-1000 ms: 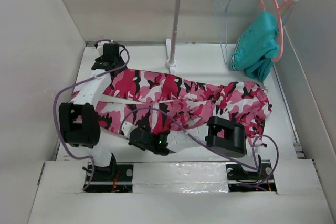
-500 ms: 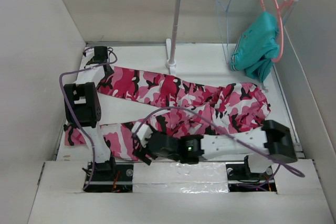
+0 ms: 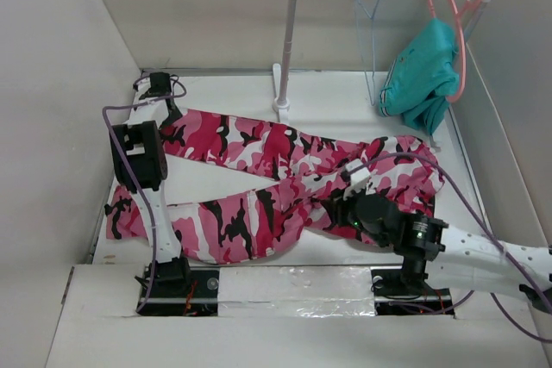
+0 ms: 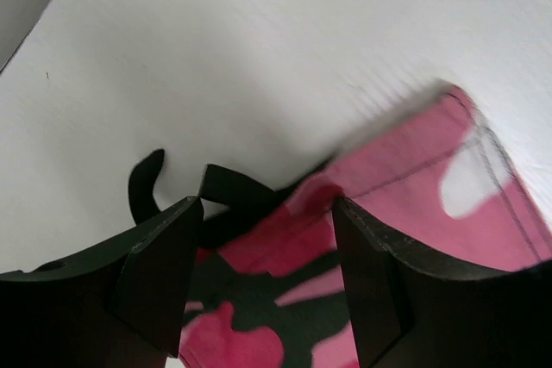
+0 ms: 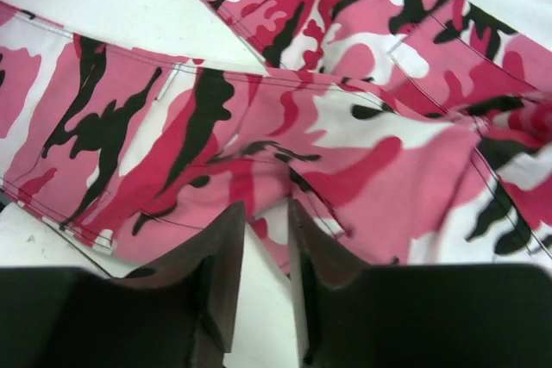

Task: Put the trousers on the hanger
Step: Flatten out the trousers at the center of the board.

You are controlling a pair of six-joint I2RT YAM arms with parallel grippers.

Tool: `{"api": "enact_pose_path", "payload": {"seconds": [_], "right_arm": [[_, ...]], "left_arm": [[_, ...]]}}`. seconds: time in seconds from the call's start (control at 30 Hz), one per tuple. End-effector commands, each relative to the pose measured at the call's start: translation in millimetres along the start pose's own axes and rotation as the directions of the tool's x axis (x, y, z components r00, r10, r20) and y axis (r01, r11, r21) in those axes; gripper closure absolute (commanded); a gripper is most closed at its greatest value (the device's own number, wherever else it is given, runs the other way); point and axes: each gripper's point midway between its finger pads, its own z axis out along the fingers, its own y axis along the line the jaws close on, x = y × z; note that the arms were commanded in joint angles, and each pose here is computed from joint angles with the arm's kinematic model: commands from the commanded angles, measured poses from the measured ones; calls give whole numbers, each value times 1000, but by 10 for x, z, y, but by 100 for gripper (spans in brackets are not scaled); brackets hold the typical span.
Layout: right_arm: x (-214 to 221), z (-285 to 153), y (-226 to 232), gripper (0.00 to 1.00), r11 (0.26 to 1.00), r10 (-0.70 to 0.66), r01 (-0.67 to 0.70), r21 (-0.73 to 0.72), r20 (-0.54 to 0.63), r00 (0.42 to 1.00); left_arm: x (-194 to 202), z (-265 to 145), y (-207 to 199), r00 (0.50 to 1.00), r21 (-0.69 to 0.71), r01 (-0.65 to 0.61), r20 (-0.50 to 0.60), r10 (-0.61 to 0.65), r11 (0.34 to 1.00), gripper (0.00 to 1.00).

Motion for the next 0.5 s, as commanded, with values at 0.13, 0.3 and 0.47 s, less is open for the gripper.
{"api": "enact_pose_path", "payload": {"seconds": [0.13,0.3,0.47], "right_arm": [[44,-120,-155,51,995,97,-97,-10,25,995],[-59,-204,-436,39,982,127,-134,134,57,990],[-105,-333,-992,67,922,177,-216,322,146,973]], "left_arm": [[154,197,52,995,25,-50,-90,52,998,52],[159,163,92,994,-13,-68,-86,66,998,94],[-176,-82,494,987,-43,163,8,-163,986,100]]}}
